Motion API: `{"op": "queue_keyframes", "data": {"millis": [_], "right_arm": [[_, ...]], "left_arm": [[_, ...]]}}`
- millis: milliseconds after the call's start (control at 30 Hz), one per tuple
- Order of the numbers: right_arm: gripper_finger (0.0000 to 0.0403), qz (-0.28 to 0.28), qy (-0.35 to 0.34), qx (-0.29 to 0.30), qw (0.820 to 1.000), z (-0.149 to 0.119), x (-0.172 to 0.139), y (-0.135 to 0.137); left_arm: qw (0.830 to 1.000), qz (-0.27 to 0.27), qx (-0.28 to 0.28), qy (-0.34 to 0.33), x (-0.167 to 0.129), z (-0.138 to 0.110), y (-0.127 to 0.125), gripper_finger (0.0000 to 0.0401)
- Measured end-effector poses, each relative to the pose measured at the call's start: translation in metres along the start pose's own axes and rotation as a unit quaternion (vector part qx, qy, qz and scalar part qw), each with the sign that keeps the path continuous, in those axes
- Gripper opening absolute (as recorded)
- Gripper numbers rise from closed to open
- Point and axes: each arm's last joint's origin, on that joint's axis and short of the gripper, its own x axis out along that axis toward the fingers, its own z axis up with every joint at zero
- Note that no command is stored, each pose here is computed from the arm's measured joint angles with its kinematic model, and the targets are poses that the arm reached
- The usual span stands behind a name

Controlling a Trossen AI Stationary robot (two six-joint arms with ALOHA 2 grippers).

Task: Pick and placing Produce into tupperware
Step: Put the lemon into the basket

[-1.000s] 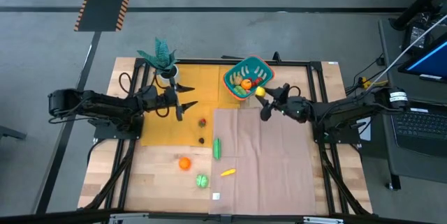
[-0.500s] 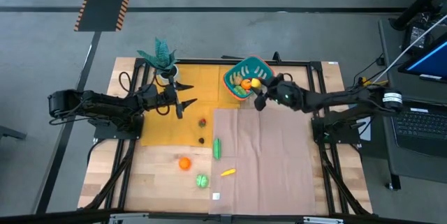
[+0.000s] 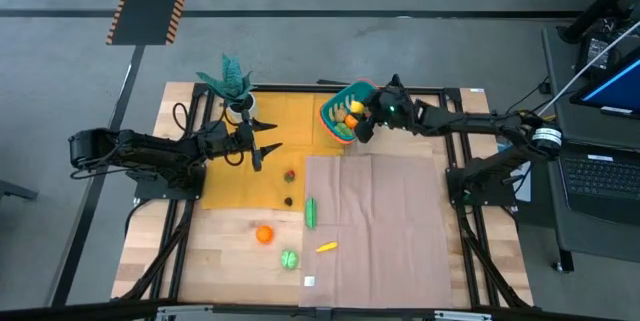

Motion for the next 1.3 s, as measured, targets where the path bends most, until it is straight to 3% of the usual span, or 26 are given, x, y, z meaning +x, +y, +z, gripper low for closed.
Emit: {"op": "queue_keyframes", "data": {"millis": [333,667,933,1300], "right_arm": [[0.0209,0.029,0.135,0.01,0.99,0.032,0.004,-0.013],[0.0209,0.043,0.162,0.016,0.986,0.05,0.018,-0.026],[0.0209,0.045,0.186,0.006,0.982,0.038,0.041,-0.025],[0.0209,0.096,0.199,0.012,0.975,0.009,0.093,-0.02]], "left_arm": [[1.0,-0.002,0.0,0.003,0.0,-0.001,0.0,0.0275],[1.0,-0.004,-0.001,0.016,0.0,-0.003,-0.001,0.0275],[1.0,-0.005,-0.001,0.03,0.0,-0.006,-0.001,0.0275],[0.999,-0.006,-0.002,0.034,0.0,-0.007,-0.001,0.0275]]}}
